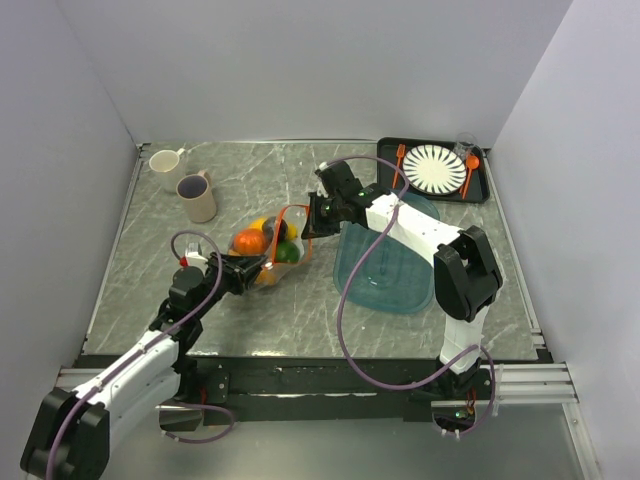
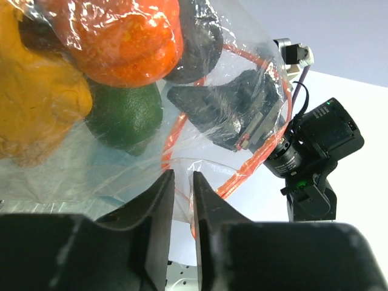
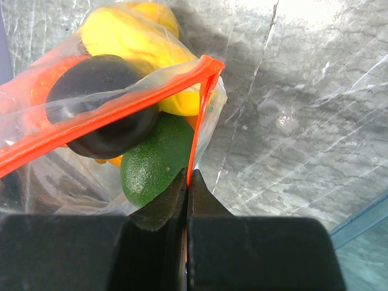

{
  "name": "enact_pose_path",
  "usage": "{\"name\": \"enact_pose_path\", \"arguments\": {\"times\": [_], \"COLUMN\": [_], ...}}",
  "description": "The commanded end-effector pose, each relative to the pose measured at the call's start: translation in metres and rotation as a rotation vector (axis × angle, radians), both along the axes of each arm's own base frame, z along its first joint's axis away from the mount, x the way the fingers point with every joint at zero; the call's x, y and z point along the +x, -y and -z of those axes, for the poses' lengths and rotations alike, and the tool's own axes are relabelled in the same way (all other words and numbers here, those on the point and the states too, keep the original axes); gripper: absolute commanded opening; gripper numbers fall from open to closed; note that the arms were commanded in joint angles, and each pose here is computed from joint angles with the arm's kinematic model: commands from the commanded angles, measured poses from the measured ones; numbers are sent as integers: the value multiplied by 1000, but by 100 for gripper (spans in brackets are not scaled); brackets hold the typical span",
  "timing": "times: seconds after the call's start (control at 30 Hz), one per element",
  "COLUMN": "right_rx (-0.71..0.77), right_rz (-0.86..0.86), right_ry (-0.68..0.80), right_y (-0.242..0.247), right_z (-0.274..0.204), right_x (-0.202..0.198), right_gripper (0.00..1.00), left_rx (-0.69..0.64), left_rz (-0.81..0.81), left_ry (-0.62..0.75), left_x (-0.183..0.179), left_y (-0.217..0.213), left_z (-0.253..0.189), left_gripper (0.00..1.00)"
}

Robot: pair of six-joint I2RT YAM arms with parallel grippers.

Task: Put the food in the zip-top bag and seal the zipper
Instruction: Adjust the zipper food storage bag at the center of the board.

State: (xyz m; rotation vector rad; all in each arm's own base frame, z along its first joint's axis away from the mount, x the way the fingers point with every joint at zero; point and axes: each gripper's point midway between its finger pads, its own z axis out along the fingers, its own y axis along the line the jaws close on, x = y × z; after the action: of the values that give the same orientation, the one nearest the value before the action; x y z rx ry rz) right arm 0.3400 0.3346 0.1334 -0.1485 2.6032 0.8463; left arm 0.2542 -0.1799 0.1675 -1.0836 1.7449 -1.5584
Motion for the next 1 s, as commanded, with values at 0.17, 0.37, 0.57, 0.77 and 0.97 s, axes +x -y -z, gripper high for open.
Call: {"name": "enact_pose_path", "arguments": {"times": [0.17,0.37,0.57,0.77,0.97], "right_rx": [32,5,54,260,417], "right_rz": [-5,68,212,162,85], "right_ry": [62,95,156,44,-63], "right_y": [0,12,38,10,-27], "right_z": [-23,-32,-72,-90,-95], "right_x": [9,18,19,-35,-80], "right_gripper": [0,25,51,50,49], "left_rx": [-40,-17,21,110,161], "left_rz": [30,42,53,43,36], "left_ry": [70,68,94,139,186], "left_x": [2,2,2,8,10], "left_y": [6,8,9,7,5], "left_z": [-22,-19,-21,-26,-29], "left_gripper": [1,1,1,1,1]}}
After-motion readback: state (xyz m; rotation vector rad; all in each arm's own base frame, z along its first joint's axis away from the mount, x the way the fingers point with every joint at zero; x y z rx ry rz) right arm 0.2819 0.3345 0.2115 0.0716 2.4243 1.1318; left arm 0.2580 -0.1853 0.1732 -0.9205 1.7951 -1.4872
